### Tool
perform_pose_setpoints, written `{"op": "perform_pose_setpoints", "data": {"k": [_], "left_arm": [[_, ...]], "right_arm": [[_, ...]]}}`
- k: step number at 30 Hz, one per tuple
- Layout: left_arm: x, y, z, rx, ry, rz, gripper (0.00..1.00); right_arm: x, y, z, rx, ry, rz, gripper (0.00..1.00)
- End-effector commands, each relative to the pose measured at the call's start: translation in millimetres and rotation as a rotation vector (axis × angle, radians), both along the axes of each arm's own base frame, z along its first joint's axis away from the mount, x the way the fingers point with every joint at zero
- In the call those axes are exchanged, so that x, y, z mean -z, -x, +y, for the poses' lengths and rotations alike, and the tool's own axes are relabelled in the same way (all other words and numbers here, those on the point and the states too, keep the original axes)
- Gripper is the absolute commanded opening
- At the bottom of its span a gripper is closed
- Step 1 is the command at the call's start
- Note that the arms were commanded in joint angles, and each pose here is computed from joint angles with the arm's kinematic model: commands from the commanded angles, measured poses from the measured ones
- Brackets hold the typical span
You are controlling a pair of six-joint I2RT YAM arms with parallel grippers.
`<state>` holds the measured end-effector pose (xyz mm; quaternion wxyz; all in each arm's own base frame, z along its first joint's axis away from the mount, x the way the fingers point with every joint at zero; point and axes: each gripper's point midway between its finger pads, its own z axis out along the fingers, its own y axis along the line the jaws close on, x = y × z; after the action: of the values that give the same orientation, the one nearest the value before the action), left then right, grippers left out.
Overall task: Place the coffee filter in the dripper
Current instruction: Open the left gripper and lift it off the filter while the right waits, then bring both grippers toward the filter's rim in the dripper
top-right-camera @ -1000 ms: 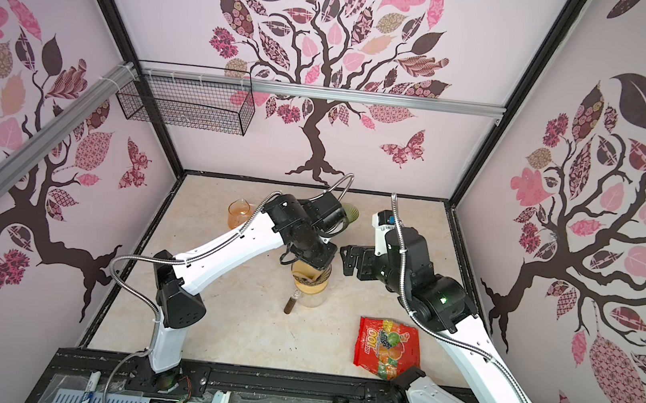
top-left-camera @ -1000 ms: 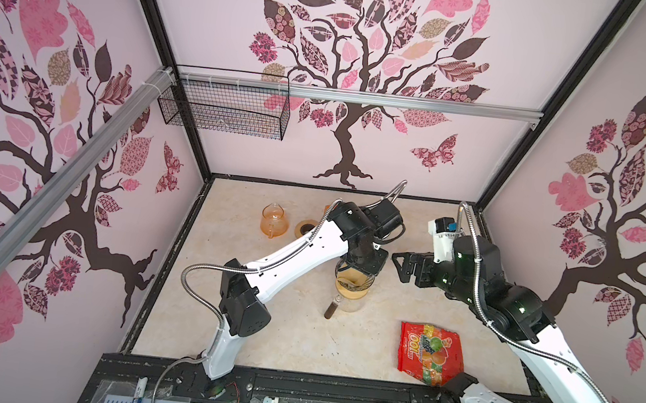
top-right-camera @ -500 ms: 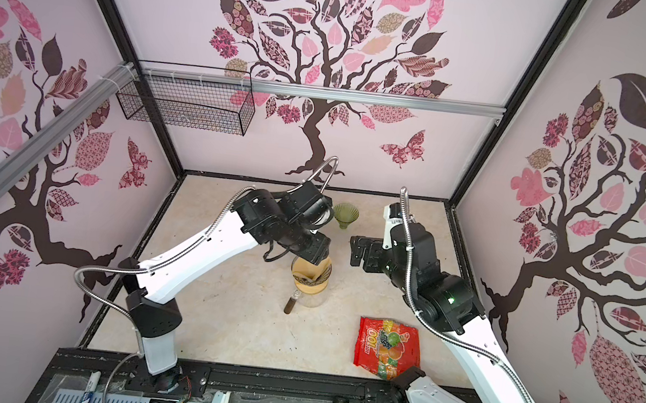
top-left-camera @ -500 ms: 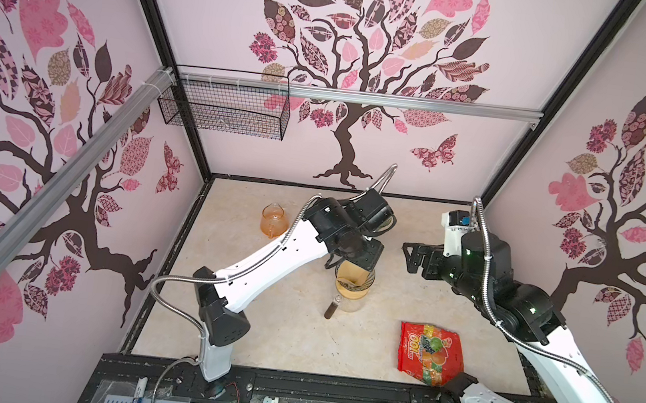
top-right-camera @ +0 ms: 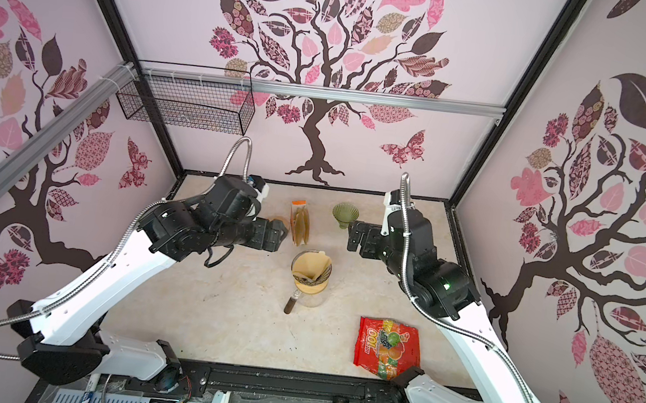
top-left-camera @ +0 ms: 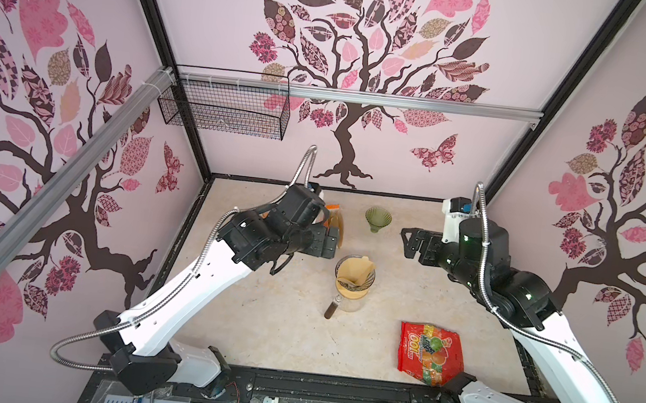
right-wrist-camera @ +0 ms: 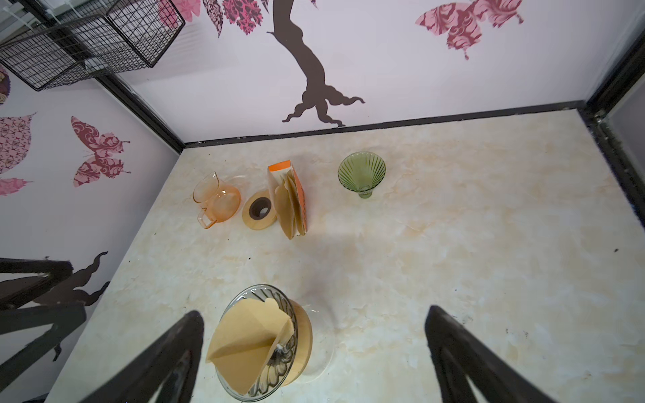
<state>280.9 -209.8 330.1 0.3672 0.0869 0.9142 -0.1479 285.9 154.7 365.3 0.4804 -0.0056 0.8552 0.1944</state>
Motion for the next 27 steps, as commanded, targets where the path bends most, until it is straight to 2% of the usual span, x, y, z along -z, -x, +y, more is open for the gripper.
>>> {"op": "perform_pose_setpoints", "data": {"k": [1,3,8,11,14,17,23,27], "left_arm": [[-2,-3,12,-0.059,0.040,-0.031,0.98],[5,-5,16,-0.063,0.050,-0.005,0.98],[31,-6,7,-0.011,0.163,0.136,0.98],[47,-3,-6,0.053,0.175,0.197,0.98],[63,1,-23,0.139,0.176,0.275,0.98],[78,3,-34,0.190,0.134,0.319,0.97],[96,4,-53,0.258,-0.017,0.326,0.96],[105,1,-60,0.254,-0.046,0.345,0.95]], "right_arm": [[0,2,26,-0.089,-0.085,0.074,1.00],[14,0,35,-0.100,-0.107,0.149,1.00],[67,0,57,-0.149,-0.091,0.356,1.00],[91,2,64,-0.163,-0.084,0.432,1.00],[104,3,62,-0.151,-0.062,0.455,1.00],[119,5,62,-0.157,-0.036,0.490,1.00],[138,8,64,-0.164,0.000,0.523,1.00],[151,9,60,-0.159,0.034,0.538,1.00]]}}
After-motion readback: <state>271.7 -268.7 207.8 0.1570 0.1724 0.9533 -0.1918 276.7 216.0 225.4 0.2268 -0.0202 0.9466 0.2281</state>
